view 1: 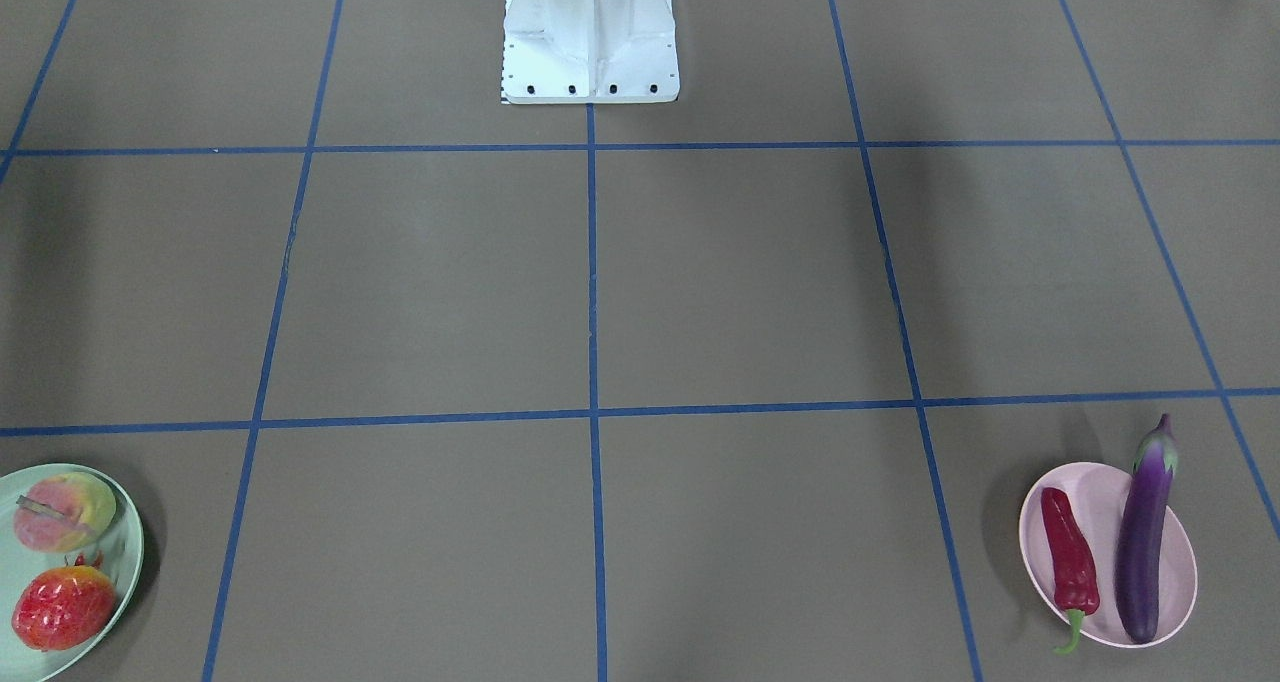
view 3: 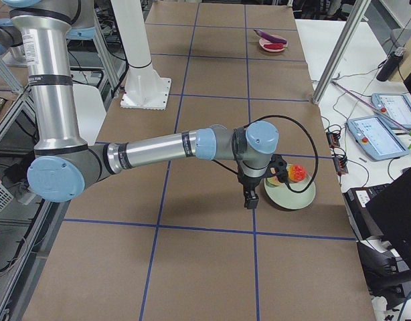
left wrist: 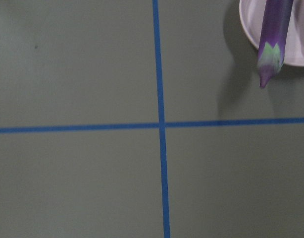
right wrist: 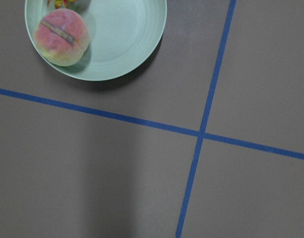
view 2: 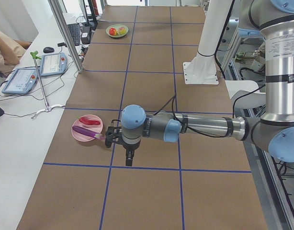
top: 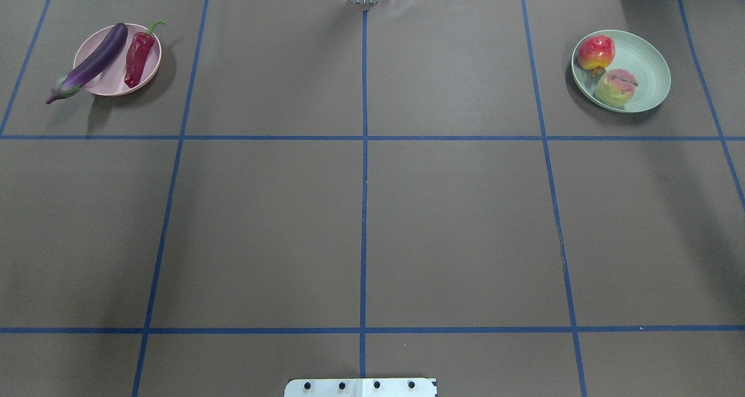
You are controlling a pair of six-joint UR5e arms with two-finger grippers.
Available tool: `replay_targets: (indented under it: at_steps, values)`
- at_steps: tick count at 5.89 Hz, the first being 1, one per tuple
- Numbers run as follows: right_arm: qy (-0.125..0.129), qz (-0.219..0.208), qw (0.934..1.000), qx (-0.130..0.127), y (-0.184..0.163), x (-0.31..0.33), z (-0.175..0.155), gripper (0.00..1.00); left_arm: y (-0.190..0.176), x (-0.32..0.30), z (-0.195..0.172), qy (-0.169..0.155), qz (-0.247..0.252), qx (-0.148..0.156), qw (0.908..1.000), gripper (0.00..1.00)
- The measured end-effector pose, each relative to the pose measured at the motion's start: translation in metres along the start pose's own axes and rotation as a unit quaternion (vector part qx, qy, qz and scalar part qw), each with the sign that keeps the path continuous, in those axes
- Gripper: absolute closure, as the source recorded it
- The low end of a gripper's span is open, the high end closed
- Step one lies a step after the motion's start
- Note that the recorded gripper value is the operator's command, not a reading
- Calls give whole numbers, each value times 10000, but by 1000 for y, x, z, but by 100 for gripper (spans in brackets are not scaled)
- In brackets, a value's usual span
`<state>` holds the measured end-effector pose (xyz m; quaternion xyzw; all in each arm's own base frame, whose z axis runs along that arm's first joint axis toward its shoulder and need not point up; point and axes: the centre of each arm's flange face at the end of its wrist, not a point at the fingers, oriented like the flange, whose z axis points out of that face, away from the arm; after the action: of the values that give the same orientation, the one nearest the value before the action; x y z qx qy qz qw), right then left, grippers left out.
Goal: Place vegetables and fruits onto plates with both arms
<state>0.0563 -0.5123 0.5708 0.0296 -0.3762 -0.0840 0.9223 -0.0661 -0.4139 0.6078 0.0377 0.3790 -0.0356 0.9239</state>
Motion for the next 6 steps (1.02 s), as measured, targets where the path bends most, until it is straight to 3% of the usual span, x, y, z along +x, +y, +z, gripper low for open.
replay_targets:
  at_steps: [1, 4, 6]
  values:
    - [1, 58, 10000, -28, 7, 3, 3, 0, 31, 2, -9, -104, -255, -240, 9993, 0]
    - [7, 105, 9999, -52, 15, 5, 5, 0, 42, -9, 2, -94, -338, -398, 9986, 0]
    - [5, 111, 9999, -64, 28, 4, 7, 0, 17, -1, -4, -95, 30, -49, 9999, 0]
